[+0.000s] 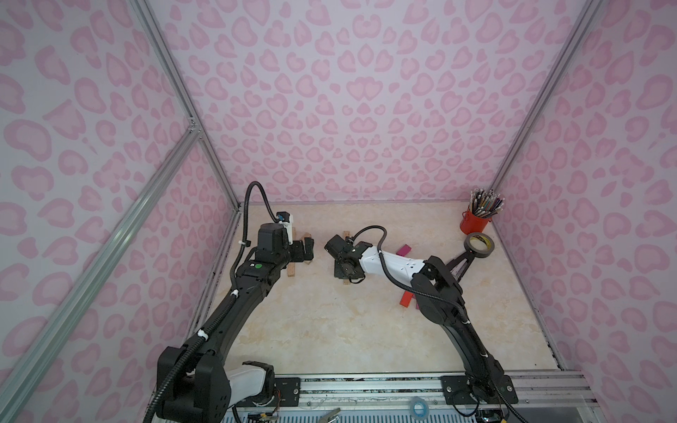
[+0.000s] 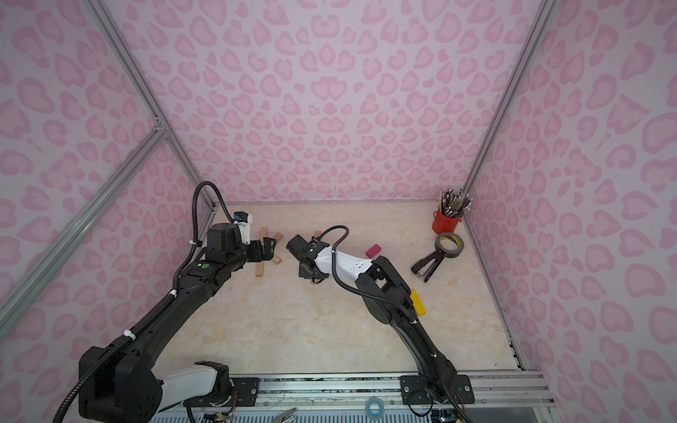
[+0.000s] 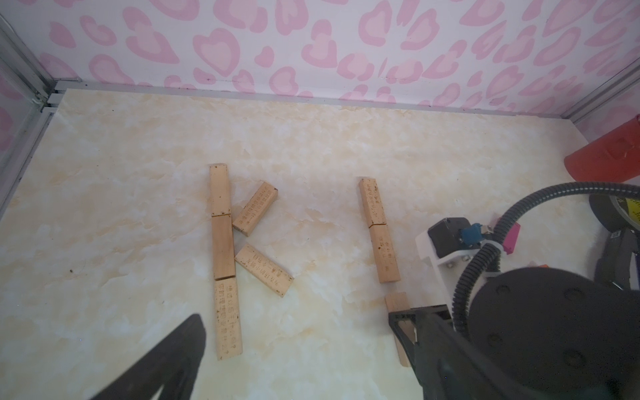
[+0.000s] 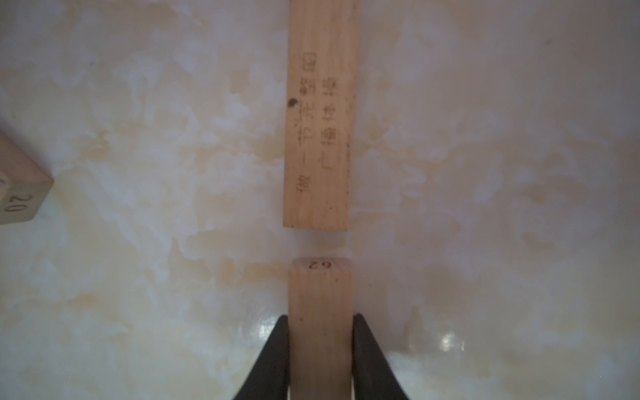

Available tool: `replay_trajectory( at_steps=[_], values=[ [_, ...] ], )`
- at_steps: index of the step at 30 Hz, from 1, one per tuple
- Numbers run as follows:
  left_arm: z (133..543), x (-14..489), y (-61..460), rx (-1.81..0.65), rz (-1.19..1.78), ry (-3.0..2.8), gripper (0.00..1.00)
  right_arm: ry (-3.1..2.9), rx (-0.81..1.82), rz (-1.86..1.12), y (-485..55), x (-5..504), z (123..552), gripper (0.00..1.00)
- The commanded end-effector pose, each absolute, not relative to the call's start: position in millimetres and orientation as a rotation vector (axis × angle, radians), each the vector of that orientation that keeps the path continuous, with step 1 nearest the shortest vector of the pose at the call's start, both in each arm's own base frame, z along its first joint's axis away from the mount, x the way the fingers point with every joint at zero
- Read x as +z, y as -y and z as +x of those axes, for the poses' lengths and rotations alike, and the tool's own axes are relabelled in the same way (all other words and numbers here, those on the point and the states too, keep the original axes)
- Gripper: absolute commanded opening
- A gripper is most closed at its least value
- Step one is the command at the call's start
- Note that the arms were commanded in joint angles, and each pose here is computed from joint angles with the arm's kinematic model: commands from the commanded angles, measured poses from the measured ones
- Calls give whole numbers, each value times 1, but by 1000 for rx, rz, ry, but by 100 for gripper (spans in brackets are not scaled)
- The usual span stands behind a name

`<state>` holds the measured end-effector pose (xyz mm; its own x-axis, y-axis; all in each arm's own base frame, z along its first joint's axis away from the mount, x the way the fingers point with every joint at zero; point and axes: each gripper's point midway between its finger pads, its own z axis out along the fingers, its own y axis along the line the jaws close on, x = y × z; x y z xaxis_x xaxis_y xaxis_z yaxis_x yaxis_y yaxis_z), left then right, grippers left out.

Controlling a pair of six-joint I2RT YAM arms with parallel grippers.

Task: Assemble the letter k with building blocks
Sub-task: Assemble the building block at the center of the board.

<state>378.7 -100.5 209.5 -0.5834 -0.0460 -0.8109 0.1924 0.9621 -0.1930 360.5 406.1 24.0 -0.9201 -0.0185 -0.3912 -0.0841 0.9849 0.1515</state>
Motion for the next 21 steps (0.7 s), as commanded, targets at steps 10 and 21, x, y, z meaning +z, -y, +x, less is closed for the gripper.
replay_trajectory(
  at_steps=[10,21],
  values=[
    [381,213,102,-335,104,-2162,99,-2773,183,-52,-399,6,360,30],
    [381,213,102,-338,105,-2164,99,-2763,183,-41,-400,8,363,31]
  ],
)
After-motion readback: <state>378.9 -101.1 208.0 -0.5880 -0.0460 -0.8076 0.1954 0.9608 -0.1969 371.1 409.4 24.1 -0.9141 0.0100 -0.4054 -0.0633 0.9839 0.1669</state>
